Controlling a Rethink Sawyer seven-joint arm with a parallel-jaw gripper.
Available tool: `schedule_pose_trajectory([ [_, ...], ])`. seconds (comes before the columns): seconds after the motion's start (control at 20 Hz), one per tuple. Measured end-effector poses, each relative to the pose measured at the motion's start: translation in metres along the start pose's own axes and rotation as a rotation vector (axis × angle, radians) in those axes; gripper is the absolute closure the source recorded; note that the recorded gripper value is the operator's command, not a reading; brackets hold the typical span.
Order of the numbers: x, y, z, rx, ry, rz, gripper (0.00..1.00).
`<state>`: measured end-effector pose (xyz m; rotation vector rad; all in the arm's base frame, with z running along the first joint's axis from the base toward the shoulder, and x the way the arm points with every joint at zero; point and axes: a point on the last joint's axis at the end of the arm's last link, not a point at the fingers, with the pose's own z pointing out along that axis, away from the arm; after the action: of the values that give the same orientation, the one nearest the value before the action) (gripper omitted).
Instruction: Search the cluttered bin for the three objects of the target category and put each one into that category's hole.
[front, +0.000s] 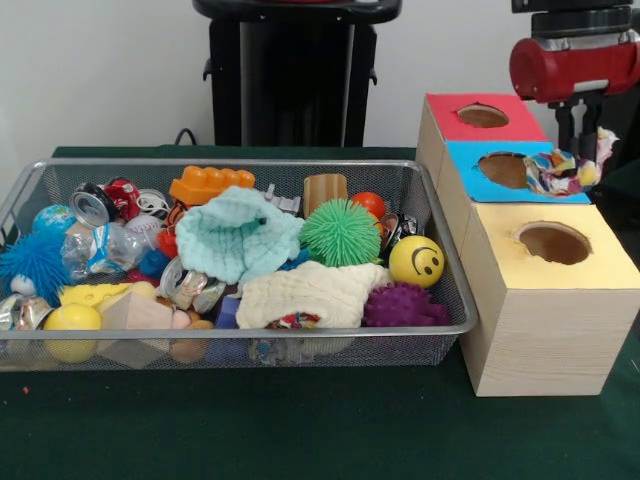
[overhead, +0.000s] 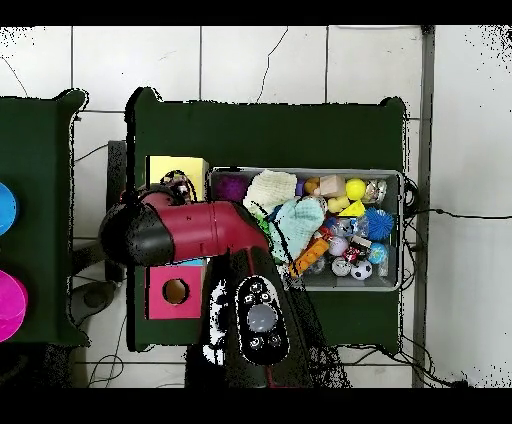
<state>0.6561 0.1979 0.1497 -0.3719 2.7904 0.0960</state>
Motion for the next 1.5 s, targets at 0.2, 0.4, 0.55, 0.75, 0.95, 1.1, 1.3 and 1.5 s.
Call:
schedule_pose_trajectory([
  [0.2,0.013,0.003,0.014,0.004,0.037,0.019,1.0],
  [0.4,0.027,-0.004,0.029,0.023,0.058,0.038,1.0],
  [0.55,0.033,-0.01,0.038,0.038,0.058,0.051,1.0],
  [0.75,0.037,-0.013,0.044,0.056,0.05,0.069,1.0],
  [0.95,0.036,-0.008,0.044,0.068,0.043,0.076,1.0],
  [1.1,0.034,0.001,0.042,0.073,0.04,0.078,1.0],
  [1.3,0.031,0.013,0.041,0.073,0.038,0.086,1.0],
  [1.5,0.027,0.028,0.044,0.066,0.035,0.093,1.0],
])
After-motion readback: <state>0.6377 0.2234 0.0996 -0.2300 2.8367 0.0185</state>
